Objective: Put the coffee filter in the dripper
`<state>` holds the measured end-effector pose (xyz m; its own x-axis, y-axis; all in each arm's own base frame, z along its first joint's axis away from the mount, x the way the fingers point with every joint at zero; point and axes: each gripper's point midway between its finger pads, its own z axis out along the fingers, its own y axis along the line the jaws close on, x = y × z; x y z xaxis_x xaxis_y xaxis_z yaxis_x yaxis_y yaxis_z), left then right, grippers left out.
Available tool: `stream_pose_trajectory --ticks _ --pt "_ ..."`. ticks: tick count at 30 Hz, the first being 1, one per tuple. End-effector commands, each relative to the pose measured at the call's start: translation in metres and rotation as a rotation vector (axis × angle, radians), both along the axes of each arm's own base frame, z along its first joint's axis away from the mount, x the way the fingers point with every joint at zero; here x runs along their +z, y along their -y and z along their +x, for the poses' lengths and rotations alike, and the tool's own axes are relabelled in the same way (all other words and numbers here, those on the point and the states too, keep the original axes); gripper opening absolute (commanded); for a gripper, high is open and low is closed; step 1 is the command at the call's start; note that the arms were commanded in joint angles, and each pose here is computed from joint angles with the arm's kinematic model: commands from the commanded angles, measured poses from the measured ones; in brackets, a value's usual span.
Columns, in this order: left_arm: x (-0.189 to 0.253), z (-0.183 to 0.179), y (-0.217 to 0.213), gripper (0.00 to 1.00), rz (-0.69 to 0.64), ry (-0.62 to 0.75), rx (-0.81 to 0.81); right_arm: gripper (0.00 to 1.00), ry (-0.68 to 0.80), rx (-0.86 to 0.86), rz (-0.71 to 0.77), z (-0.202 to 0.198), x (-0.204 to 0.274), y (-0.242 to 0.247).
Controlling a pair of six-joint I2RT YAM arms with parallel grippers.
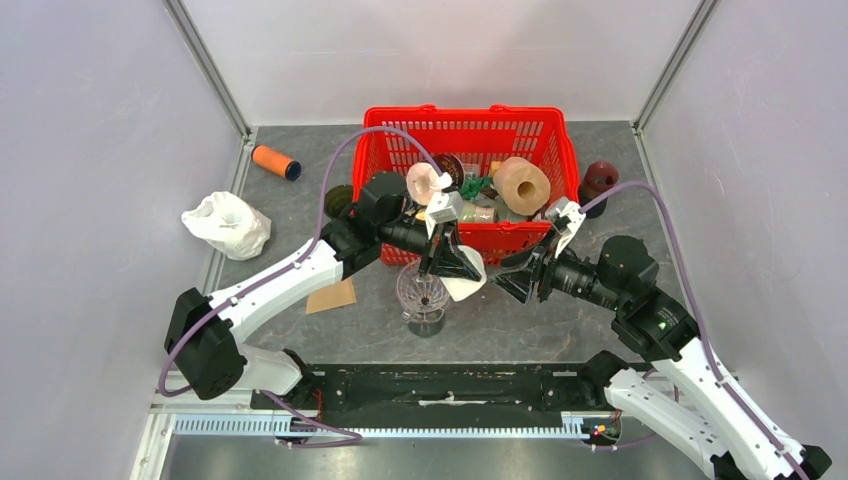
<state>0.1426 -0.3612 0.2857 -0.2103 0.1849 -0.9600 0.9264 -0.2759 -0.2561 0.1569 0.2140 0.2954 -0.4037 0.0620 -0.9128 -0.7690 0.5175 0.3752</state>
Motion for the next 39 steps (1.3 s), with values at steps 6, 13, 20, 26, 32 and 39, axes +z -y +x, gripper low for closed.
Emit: stream_pose_trajectory --ticks 6,13,20,26,32,39 --pt "0.013 -0.002 0.000 0.02 -0.042 0.029 -0.003 0.61 0.133 0.037 0.041 -0.006 0.036 0.000" --pt "0.012 -0.003 0.000 0.02 -0.040 0.026 -0.006 0.61 0.141 0.004 0.037 0.005 0.041 -0.001" --pt "0.013 -0.004 -0.001 0.02 -0.042 0.030 -0.011 0.62 0.157 -0.062 0.052 0.011 0.047 0.007" --pt "0.013 -0.005 -0.002 0.02 -0.045 0.032 -0.013 0.61 0.163 -0.099 0.069 0.017 0.050 0.009" --pt "0.013 -0.006 -0.002 0.02 -0.047 0.034 -0.022 0.49 0.138 -0.085 0.044 0.017 0.045 0.007" --pt "0.014 -0.009 -0.004 0.02 -0.051 0.039 -0.032 0.37 0.122 -0.120 0.016 0.022 0.040 0.011"
